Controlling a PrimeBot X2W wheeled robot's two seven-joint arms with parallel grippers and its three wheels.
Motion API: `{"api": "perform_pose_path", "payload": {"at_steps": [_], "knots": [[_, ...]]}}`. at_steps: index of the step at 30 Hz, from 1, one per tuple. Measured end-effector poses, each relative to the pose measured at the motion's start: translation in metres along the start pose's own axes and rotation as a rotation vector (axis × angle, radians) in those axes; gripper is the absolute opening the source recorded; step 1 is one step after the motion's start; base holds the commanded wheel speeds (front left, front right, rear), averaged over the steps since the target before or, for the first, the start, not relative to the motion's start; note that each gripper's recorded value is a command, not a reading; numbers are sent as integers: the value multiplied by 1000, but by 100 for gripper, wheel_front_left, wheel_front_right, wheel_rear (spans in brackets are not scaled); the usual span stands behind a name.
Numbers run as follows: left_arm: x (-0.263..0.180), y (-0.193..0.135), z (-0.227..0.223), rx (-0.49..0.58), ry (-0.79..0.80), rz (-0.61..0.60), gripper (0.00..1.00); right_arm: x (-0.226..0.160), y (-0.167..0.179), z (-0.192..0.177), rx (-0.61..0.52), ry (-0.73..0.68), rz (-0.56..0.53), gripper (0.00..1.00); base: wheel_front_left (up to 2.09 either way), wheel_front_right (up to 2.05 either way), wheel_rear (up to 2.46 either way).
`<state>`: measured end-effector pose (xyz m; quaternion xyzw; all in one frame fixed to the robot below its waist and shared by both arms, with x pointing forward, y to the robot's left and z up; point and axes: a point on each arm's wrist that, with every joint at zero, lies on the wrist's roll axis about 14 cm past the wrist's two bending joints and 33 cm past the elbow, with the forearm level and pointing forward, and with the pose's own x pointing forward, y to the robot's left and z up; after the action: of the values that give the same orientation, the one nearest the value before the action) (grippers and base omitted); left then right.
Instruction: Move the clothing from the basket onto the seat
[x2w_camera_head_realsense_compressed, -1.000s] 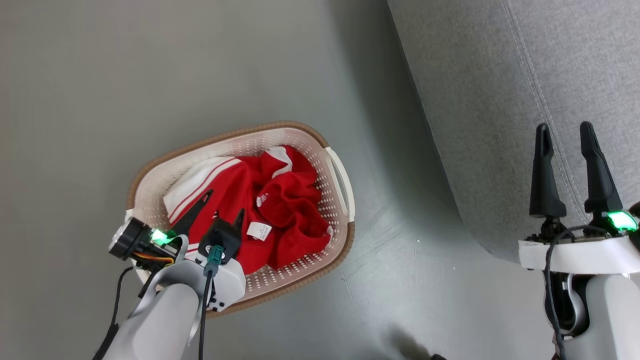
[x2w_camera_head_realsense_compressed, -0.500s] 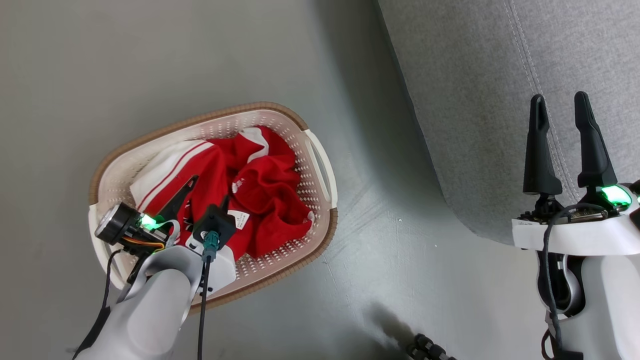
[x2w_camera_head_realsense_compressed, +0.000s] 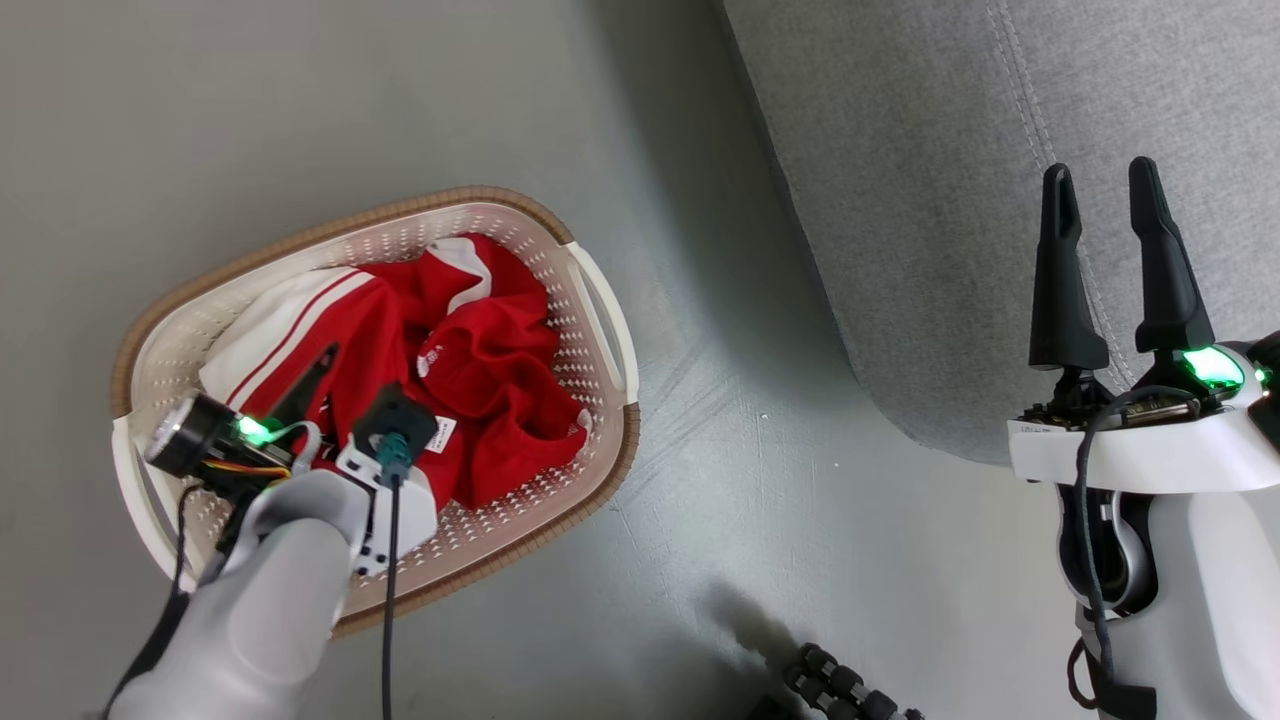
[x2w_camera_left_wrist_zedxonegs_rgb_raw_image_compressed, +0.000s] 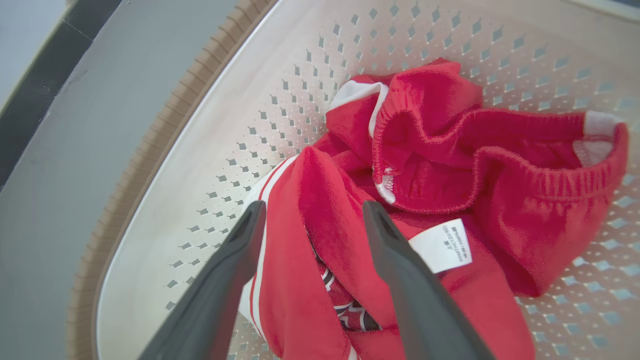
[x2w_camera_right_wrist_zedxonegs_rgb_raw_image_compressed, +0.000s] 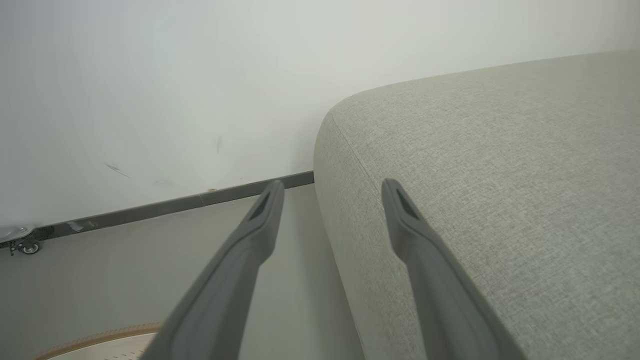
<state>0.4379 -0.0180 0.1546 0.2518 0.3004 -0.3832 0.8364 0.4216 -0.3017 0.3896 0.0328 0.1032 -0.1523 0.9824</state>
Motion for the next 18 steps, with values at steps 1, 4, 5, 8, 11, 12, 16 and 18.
{"api": "perform_pose_path", "payload": {"at_steps": [1,4,5,8,11,12,16,18], "knots": [[2,2,-1,3,5,3,100,-1,-1,-1,-1,3,-2,100,0,0,0],[7,9,-4,16,27,23,100,-2,-3,-3,-2,11,-8,100,0,0,0],[8,10,-7,17,44,30,100,-2,-3,-3,-3,11,-8,100,0,0,0],[10,7,-13,24,73,24,100,0,-4,-1,-1,6,-12,100,0,0,0],[13,2,-12,24,85,12,100,-1,-5,-1,3,9,-14,100,0,0,0],[15,1,-10,24,84,13,100,-1,-5,-2,3,12,-14,100,0,0,0],[19,-1,-10,38,93,8,100,-2,-6,-3,6,17,-19,100,0,0,0],[20,2,-19,46,123,15,100,-3,-8,-3,1,20,-22,100,0,0,0]]}}
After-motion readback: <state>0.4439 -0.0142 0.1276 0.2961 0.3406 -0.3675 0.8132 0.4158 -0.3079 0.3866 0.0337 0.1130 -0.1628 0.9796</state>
